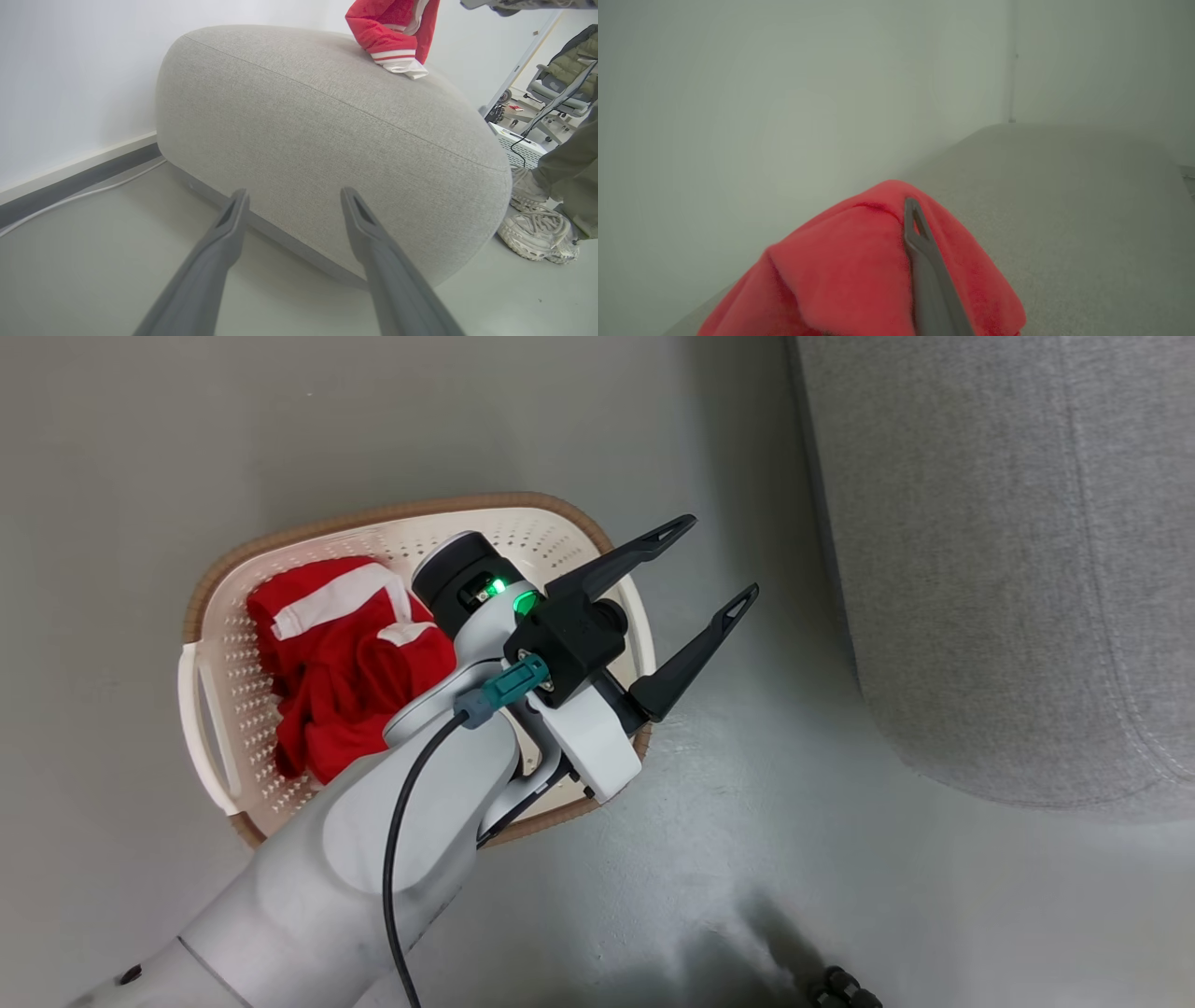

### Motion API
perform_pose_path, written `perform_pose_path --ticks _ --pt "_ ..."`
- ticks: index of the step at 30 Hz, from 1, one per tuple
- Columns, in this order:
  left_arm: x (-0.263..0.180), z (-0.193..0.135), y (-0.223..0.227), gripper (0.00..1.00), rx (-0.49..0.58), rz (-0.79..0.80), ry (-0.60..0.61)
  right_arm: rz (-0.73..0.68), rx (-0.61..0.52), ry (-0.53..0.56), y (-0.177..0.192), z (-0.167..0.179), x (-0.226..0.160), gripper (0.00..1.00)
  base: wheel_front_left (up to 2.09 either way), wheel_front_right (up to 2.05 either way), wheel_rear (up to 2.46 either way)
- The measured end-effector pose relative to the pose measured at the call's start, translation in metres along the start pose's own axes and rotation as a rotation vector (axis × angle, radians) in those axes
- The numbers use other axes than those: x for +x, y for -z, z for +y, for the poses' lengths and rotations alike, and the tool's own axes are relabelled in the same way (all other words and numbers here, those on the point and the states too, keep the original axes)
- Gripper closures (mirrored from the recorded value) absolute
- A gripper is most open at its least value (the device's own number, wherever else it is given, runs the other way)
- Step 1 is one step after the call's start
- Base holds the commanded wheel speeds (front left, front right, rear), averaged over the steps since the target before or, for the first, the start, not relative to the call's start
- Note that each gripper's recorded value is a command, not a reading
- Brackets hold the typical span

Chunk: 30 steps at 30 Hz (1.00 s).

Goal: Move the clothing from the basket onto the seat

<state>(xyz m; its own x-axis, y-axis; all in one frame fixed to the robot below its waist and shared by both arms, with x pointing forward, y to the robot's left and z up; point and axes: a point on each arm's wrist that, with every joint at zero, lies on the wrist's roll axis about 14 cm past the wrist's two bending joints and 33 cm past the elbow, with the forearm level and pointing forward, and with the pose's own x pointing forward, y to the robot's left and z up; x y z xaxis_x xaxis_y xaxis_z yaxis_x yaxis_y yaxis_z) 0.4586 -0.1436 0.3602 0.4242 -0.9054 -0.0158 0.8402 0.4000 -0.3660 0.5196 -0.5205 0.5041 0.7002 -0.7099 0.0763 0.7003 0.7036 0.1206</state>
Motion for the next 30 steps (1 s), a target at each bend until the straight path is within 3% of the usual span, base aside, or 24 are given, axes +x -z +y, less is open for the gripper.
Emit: perform_pose_path --ticks 5,12,13,14,15,16,30 --pt "-0.004 0.007 -0.001 0.0 0.001 0.002 -0.026 0.195 0.098 -0.025 0.069 0.028 -0.02 1.0 0.0 0.0 0.0" --pt "-0.005 0.007 -0.011 0.0 0.016 -0.009 -0.038 0.332 0.196 -0.108 0.095 0.06 -0.042 1.0 0.0 0.0 0.0" --pt "-0.004 0.006 -0.014 0.0 0.018 -0.013 -0.038 0.346 0.198 -0.113 0.098 0.059 -0.047 0.88 0.0 0.0 0.0" --pt "-0.004 0.005 -0.016 0.0 0.021 -0.017 -0.038 0.361 0.198 -0.115 0.102 0.056 -0.052 0.51 0.0 0.0 0.0" --pt "-0.004 0.004 -0.019 0.0 0.025 -0.02 -0.038 0.375 0.2 -0.118 0.106 0.054 -0.058 0.07 0.0 0.0 0.0" --pt "-0.004 0.003 -0.021 0.0 0.028 -0.024 -0.038 0.389 0.191 -0.129 0.109 0.053 -0.064 0.0 0.0 0.0 0.0" --pt "-0.02 -0.011 -0.057 0.0 0.045 -0.068 -0.103 0.41 0.186 -0.287 0.102 0.065 -0.122 0.0 0.0 0.0 0.0"
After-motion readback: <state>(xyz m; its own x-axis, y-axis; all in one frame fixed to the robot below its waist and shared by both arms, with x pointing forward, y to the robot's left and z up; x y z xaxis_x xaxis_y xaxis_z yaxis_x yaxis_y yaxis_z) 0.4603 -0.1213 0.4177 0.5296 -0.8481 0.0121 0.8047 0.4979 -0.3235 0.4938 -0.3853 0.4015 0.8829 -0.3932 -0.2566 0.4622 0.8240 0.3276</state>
